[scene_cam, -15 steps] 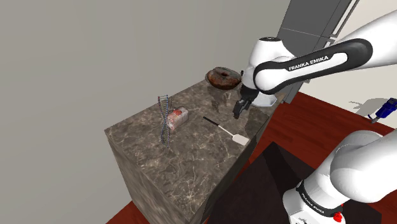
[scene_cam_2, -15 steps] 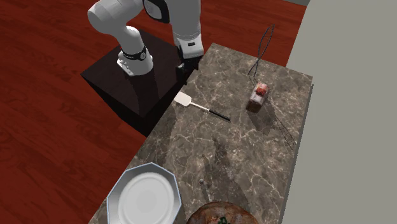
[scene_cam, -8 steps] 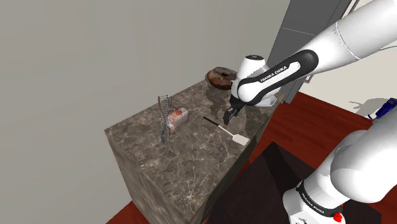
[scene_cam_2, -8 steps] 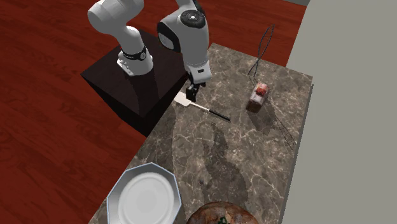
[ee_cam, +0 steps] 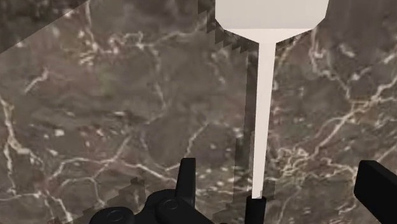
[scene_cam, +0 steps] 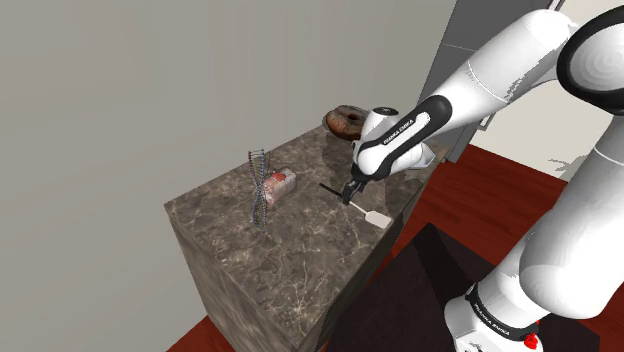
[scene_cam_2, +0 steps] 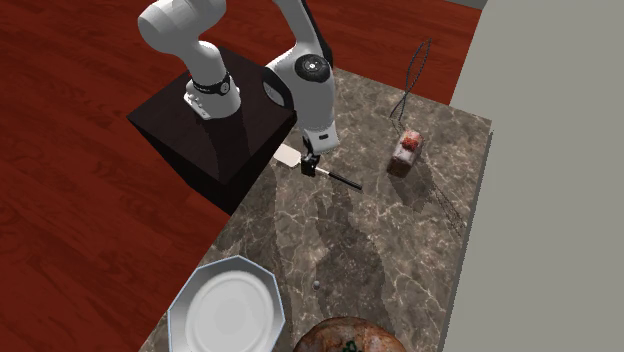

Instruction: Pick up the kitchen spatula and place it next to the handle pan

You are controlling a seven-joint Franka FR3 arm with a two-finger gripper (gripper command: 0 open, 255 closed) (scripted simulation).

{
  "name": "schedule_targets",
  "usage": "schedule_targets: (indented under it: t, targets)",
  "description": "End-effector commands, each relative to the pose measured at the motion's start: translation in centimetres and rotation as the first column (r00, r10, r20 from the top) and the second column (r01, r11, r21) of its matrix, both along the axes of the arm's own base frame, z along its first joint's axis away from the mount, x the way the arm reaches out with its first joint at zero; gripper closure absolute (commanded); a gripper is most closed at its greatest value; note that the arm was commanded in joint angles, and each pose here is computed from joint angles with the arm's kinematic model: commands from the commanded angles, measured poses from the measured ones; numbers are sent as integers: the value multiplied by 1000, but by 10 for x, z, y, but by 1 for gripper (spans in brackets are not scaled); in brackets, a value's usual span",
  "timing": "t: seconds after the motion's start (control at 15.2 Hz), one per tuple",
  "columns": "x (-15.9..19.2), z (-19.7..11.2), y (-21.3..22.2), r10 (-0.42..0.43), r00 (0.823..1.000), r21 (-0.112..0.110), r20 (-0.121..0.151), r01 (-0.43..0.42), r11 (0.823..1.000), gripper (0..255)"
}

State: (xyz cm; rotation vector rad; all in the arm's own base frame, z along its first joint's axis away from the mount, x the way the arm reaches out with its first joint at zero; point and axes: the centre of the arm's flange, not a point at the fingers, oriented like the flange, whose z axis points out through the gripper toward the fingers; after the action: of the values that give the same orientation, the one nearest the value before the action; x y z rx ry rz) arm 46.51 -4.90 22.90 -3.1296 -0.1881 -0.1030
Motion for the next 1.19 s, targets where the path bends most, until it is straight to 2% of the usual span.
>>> schedule_targets:
  t: [0.0,0.13,0.59,0.66,1.12]
  targets:
    - [1,-11,-2,0,1000,0,1,0,1000,0]
    - [1,-19,-2,0,1000,0,1,0,1000,0]
    - [1,-19,-2,0,1000,0,1,0,1000,0]
    - [1,-19,-2,0,1000,0,1,0,1000,255]
    - [1,-19,-2,0,1000,0,1,0,1000,255]
